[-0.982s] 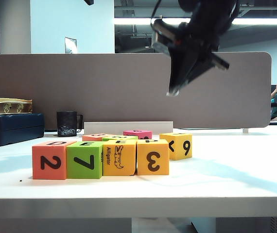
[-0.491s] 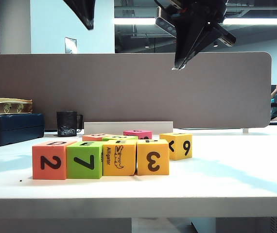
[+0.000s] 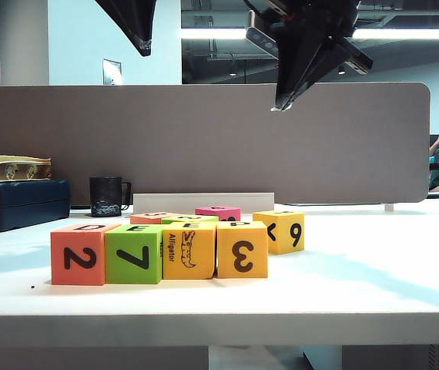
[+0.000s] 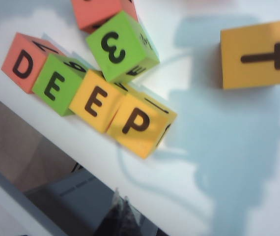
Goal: Select the appropriate blocks from the scattered letter blocks on the table and arrange them in a row to spell out "DEEP".
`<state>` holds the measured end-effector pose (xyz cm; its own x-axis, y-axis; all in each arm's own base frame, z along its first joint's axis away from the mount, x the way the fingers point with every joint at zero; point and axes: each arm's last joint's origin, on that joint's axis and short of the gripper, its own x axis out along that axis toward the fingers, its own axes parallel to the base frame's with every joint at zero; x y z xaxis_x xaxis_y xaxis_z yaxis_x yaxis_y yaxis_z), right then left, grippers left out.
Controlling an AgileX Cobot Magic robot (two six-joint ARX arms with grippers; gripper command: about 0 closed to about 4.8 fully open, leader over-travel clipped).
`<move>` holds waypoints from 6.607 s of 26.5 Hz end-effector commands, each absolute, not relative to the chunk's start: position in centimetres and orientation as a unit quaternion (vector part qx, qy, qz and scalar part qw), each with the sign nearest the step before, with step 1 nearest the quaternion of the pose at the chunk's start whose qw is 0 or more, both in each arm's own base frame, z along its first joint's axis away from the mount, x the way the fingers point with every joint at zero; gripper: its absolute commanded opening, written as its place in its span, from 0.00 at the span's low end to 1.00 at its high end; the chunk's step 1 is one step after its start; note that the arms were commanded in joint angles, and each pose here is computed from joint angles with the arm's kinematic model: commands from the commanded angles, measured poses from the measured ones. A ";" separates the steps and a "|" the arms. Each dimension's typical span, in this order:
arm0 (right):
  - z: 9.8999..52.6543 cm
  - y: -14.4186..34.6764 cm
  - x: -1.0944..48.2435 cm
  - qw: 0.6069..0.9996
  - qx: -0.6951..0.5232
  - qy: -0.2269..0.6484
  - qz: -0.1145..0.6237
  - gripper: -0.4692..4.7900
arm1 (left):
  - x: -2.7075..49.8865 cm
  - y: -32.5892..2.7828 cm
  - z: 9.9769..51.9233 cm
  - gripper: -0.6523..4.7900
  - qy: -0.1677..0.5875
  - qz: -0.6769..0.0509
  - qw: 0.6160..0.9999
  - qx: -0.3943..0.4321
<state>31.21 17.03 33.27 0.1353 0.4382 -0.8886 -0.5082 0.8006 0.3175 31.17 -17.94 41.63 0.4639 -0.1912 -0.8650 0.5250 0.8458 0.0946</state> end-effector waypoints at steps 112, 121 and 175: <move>29.0 2.0 18.0 0.963 -0.001 0.262 0.058 0.08 | 32.0 -18.5 42.8 0.11 0.401 -0.222 0.875 0.157; 25.2 1.0 14.3 0.978 0.003 0.204 0.027 0.08 | 32.1 -18.5 42.8 0.11 0.401 -0.222 0.875 0.157; 14.6 -0.3 9.6 0.993 -0.008 0.115 -0.031 0.08 | 32.1 -18.6 42.8 0.11 0.398 -0.222 0.876 0.156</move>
